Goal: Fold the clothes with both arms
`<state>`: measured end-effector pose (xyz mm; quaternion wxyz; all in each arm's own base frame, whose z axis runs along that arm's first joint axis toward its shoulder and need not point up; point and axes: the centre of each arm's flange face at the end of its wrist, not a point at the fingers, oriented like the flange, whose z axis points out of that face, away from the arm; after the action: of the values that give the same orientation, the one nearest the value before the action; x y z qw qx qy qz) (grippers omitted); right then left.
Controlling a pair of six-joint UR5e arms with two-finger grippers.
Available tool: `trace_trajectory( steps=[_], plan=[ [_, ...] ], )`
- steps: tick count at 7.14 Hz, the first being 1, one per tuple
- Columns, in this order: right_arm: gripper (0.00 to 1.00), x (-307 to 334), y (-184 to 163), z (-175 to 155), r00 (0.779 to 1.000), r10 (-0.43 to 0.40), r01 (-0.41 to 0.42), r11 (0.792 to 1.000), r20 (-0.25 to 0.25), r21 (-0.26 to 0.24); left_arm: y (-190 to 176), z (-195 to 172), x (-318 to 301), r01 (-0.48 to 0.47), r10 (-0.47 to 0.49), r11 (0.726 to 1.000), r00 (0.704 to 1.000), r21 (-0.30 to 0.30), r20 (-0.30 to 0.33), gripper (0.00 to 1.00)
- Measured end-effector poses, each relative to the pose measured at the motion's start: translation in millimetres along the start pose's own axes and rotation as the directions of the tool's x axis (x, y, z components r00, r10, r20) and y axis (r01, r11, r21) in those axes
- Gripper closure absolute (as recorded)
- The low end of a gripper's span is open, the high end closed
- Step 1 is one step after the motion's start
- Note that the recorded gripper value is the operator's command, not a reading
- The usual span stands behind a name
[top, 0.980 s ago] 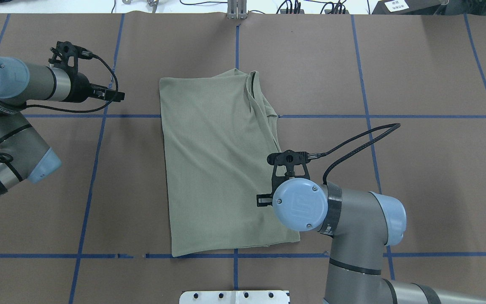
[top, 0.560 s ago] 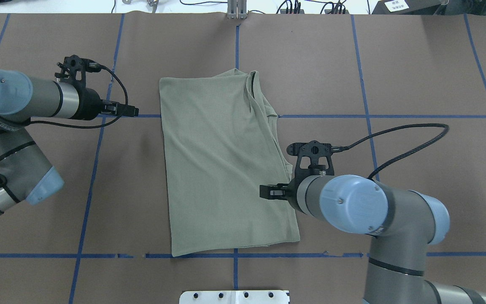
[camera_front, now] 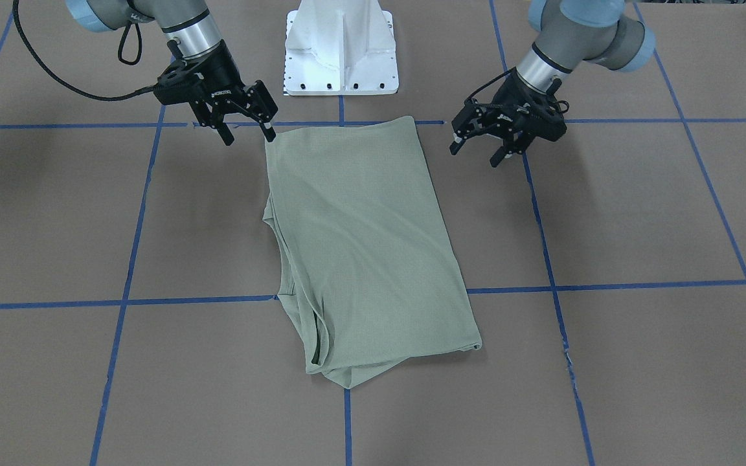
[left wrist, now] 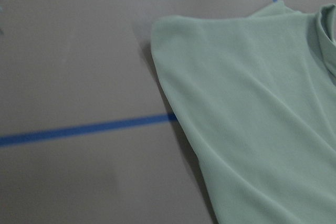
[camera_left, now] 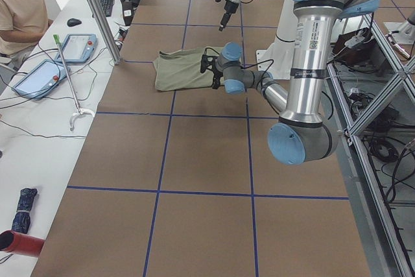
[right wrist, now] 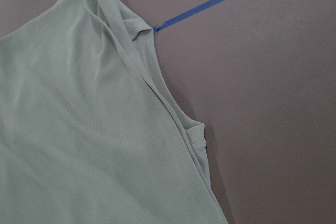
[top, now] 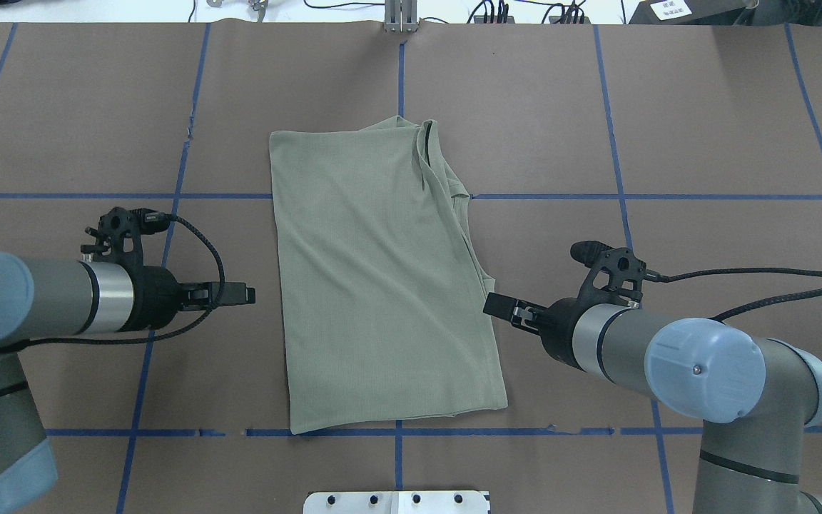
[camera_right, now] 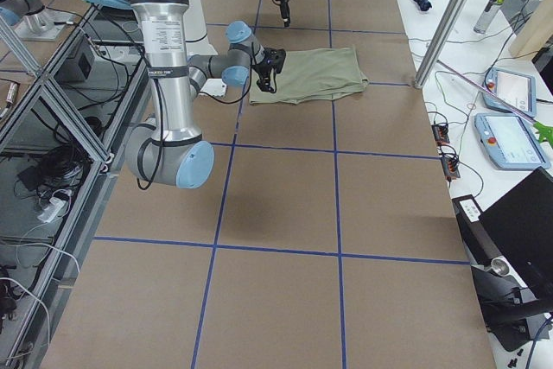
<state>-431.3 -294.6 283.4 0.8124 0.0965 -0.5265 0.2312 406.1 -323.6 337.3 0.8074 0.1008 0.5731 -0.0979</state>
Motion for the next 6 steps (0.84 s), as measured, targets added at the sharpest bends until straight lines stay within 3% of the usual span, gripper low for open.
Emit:
trace_trajectory(
  steps=[1, 3, 6],
  plan=[
    [0.00, 1, -2, 0, 0.998, 0.055, -0.056, 0.998, 0.007, 0.024, 39, 11, 10, 0.143, -0.143, 0.990, 0.990, 0.017, -0.007, 0.23],
    [0.00, 2, -4, 2, 0.996, 0.085, -0.085, 0.995, 0.012, 0.045, 87, 31, 16, 0.324, -0.324, 0.945, 0.946, 0.031, -0.007, 0.28],
    [0.00, -1, -4, 2, 0.996, 0.089, -0.090, 0.994, 0.019, 0.055, 125, 53, 30, 0.410, -0.409, 0.911, 0.912, 0.041, -0.019, 0.27]
  ],
)
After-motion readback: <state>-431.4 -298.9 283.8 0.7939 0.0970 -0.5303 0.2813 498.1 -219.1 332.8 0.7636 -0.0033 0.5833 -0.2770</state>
